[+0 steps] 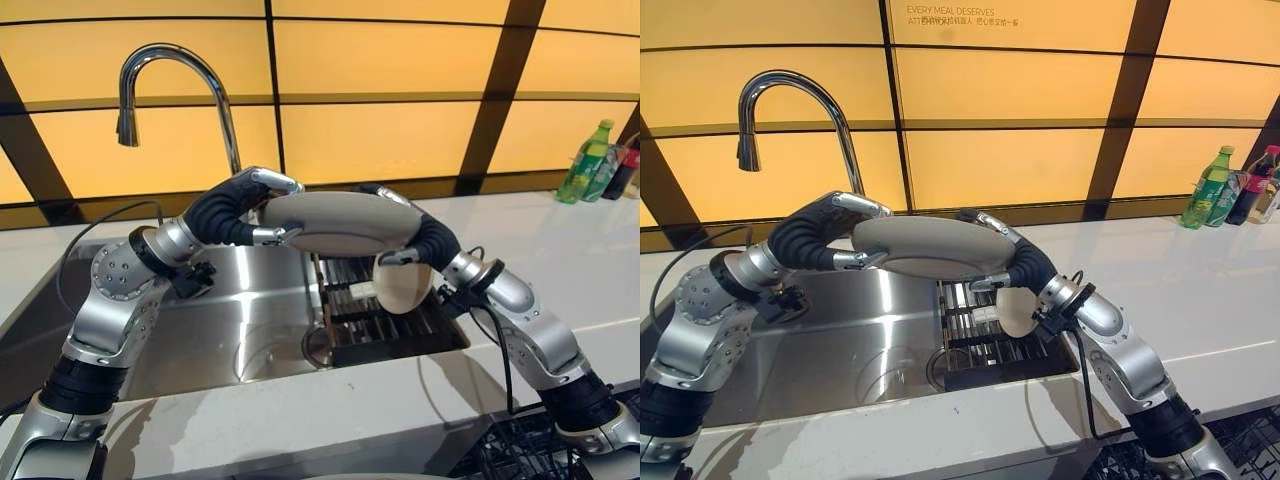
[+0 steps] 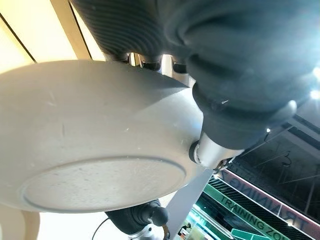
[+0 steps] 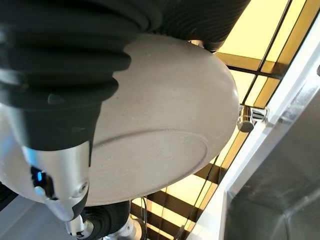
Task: Pick up plates and place into dishwasher.
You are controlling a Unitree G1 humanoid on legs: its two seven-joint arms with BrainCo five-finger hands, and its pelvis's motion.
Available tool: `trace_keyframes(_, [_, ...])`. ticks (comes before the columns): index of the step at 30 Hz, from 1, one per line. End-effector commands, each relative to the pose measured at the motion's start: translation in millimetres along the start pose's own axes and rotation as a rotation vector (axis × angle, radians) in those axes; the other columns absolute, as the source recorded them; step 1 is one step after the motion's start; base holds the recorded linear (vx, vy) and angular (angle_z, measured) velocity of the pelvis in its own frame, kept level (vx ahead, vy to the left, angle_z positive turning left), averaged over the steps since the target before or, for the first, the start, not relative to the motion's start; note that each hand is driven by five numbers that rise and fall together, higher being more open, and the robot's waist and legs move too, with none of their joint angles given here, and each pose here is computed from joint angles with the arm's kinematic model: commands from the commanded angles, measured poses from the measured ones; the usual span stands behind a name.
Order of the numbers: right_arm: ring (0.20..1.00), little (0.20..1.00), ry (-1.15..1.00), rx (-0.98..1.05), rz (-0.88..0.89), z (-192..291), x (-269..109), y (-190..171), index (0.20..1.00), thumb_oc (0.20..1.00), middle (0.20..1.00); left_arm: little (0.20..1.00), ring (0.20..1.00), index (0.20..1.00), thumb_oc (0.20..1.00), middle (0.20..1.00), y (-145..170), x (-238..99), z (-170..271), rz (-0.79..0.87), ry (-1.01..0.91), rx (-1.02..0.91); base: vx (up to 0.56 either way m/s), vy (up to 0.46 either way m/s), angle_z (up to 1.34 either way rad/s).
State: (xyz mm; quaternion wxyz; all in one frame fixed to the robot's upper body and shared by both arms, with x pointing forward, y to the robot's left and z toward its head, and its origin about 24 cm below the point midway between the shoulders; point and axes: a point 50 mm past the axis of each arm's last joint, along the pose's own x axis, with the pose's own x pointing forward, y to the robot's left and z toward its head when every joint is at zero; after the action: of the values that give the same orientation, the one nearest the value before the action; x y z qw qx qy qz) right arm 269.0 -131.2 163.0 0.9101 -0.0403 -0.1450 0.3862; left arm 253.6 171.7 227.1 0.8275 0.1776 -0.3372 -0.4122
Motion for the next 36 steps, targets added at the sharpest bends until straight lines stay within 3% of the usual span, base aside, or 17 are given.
trace_keyframes(1, [1.0, 1.0, -0.199, -0.051, 0.195, 44.2, 31.7, 21.1, 1.0, 1.0, 1.0, 0.2, 0.2, 0.2, 0.2, 0.2, 1.7, 28.9, 10.7, -0.064, -0.098, -0.015, 0.0, 0.0, 0.0])
trace_keyframes(14, [1.0, 1.0, -0.335, -0.007, 0.281, 57.8, 50.3, 40.4, 1.0, 1.0, 1.0, 0.2, 0.2, 0.2, 0.2, 0.2, -9.5, 38.8, -2.6, -0.109, -0.098, -0.136, 0.0, 0.0, 0.0])
trace_keyframes(15, [0.909, 0.909, -0.326, -0.007, 0.287, 56.5, 50.7, 41.3, 0.909, 0.909, 0.909, 0.2, 0.2, 0.2, 0.2, 0.2, -9.9, 39.6, -3.2, -0.108, -0.1, -0.144, 0.0, 0.0, 0.0])
trace_keyframes(16, [0.683, 0.683, -0.321, -0.005, 0.288, 55.5, 50.9, 41.5, 0.683, 0.683, 0.683, 0.2, 0.2, 0.2, 0.2, 0.2, -10.1, 39.7, -3.6, -0.107, -0.099, -0.146, 0.0, 0.0, 0.0])
trace_keyframes(17, [0.2, 0.2, -0.324, -0.002, 0.29, 55.4, 50.5, 41.7, 0.2, 0.2, 0.2, 0.2, 0.2, 0.2, 0.2, 0.2, -10.3, 39.8, -4.2, -0.106, -0.098, -0.148, 0.0, 0.0, 0.0])
trace_keyframes(36, [0.2, 0.2, -0.294, 0.109, 0.219, 43.8, 48.8, 37.8, 0.2, 0.2, 0.2, 0.2, 0.2, 0.2, 0.2, 0.2, -7.6, 38.7, -8.7, -0.029, -0.094, -0.171, -0.01, 0.0, 0.0])
